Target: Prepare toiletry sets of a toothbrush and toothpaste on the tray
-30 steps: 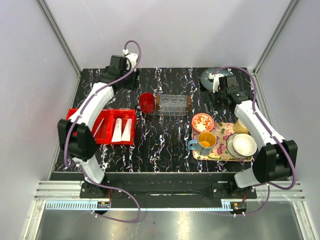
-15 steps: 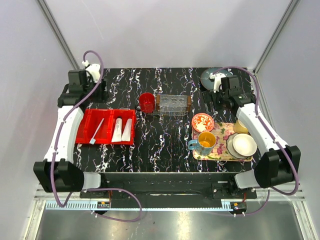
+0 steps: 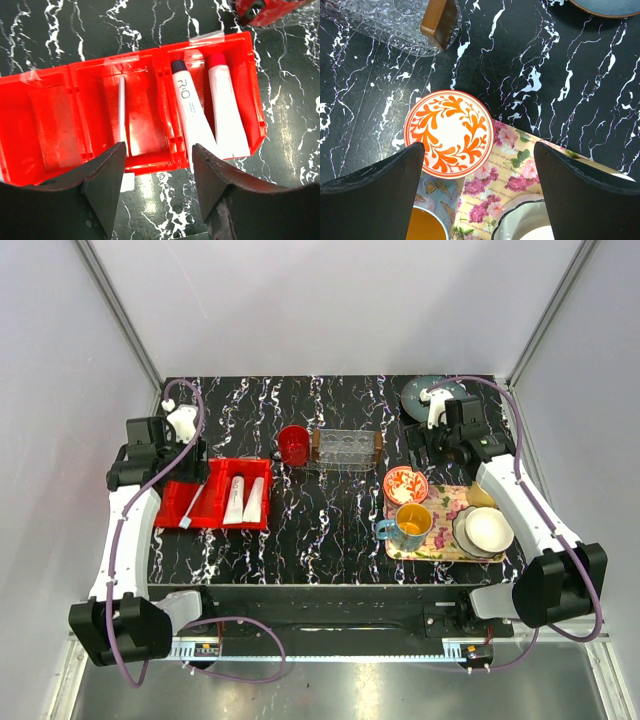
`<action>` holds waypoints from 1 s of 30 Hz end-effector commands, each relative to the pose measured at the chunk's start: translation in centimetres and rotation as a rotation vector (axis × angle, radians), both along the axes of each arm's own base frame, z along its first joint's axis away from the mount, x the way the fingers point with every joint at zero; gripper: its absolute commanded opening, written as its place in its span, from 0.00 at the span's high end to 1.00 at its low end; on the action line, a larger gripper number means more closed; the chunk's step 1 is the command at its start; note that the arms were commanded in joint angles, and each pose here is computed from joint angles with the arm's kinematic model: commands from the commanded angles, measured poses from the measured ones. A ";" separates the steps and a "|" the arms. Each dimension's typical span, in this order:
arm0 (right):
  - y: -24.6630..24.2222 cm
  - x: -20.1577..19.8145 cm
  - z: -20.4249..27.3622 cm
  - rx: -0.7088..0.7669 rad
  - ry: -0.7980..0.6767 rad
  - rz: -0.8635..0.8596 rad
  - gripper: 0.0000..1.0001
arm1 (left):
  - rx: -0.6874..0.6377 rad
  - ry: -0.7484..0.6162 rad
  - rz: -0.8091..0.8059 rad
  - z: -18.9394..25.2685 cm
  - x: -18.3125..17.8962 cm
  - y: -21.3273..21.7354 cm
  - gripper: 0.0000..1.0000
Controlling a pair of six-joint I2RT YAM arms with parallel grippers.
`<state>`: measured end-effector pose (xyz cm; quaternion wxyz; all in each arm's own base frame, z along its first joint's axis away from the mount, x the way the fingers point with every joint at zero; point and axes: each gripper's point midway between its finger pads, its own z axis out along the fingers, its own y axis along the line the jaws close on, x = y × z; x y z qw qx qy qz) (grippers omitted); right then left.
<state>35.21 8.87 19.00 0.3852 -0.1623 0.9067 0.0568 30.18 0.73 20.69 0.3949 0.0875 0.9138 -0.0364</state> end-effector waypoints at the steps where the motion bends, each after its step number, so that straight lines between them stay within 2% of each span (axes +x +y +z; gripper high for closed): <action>1: 0.6 0.1 1.7 0.025 -0.066 0.021 0.05 | -0.048 -0.037 -0.076 0.4 -0.5 -1.6 0.40; 4: 0.6 0.1 1.2 0.019 -0.053 0.025 0.05 | -0.081 -0.004 -0.095 -0.5 -0.7 -2.6 0.40; 19: 0.4 0.6 -0.5 -0.012 -0.020 0.016 0.06 | -0.026 0.027 -0.217 -3.3 0.8 -7.3 0.41; 30: -0.2 0.9 -1.6 -0.044 -0.001 0.003 0.07 | 0.034 0.114 -0.287 -7.7 2.4 -8.1 0.43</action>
